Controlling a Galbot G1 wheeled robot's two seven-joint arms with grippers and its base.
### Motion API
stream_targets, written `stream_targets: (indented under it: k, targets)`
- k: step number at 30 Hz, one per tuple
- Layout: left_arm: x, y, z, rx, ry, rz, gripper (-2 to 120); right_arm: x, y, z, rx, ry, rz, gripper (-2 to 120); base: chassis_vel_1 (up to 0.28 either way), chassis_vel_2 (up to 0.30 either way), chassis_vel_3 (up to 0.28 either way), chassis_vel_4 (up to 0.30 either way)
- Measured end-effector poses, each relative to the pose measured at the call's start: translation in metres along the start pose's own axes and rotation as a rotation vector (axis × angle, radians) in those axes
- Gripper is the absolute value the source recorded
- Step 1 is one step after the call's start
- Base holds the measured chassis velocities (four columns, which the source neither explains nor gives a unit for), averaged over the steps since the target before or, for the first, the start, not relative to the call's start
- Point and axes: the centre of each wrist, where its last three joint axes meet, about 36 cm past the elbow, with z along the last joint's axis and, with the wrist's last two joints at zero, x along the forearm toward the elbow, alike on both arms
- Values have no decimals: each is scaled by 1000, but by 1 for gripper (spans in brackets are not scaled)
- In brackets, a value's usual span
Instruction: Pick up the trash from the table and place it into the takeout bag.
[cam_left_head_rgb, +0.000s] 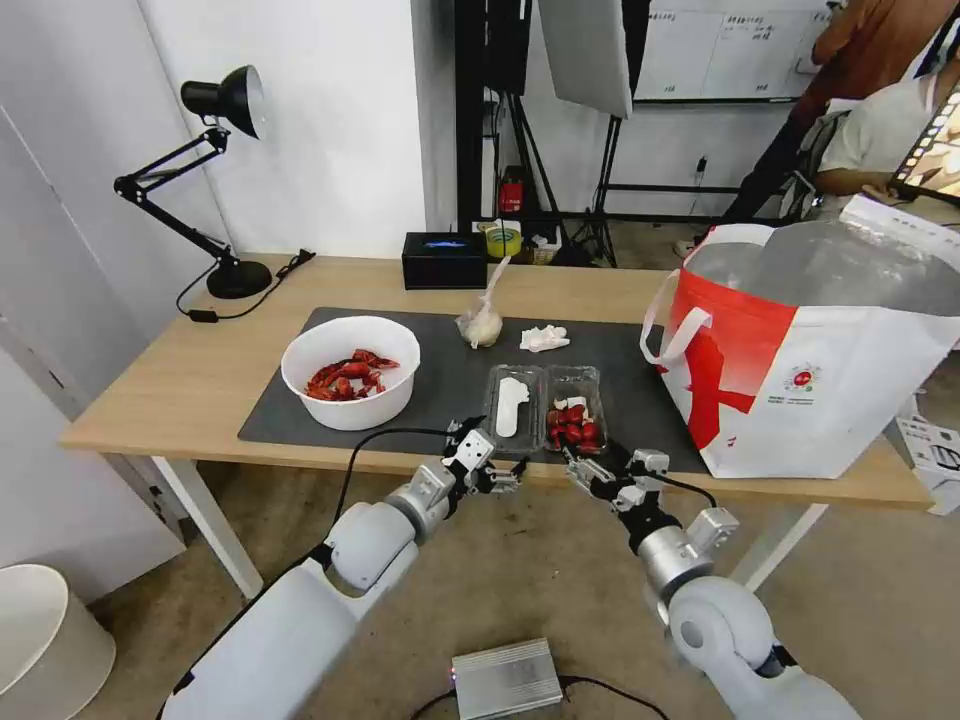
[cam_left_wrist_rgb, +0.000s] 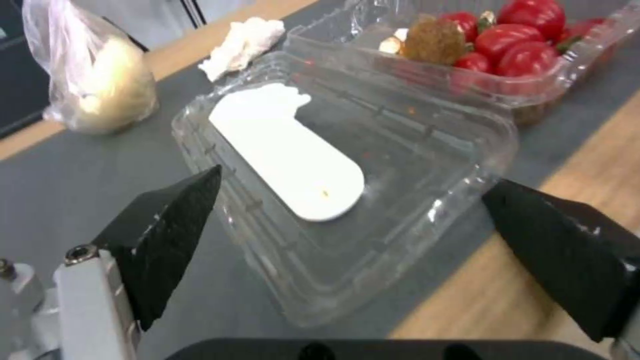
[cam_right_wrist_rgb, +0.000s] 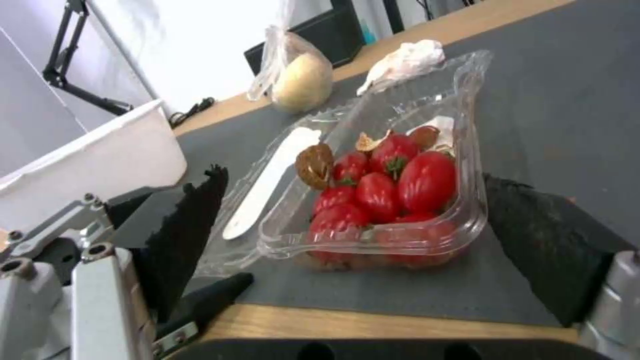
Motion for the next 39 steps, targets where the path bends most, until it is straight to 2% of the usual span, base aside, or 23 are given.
stream_targets:
  k: [9,11,16,25,27,28,32,39]
  targets:
    - [-6,3,4,-92,-11,-13,100,0,0,0,-2,-1,0,91,0,0,0,0]
    - [-6,8,5,-136,-15,-19,100,0,0,0,-2,-1,0,91,0,0,0,0]
    - [-3,15,7,-178,-16,-31,100,1,0,2,-2,1,2,91,0,0,0,0]
    - [1,18,11,-244,-20,-45,100,1,0,3,-2,0,3,91,0,0,0,0]
    - [2,19,15,-315,-33,-67,100,2,0,4,-3,0,3,91,0,0,0,0]
    - [2,19,15,-315,-33,-67,100,2,0,4,-3,0,3,91,0,0,0,0]
    - [0,18,17,-408,-64,-85,100,2,0,4,-3,1,1,91,0,0,0,0]
    - [-2,17,18,-435,-87,-102,99,3,1,4,-4,1,-3,91,0,0,0,0]
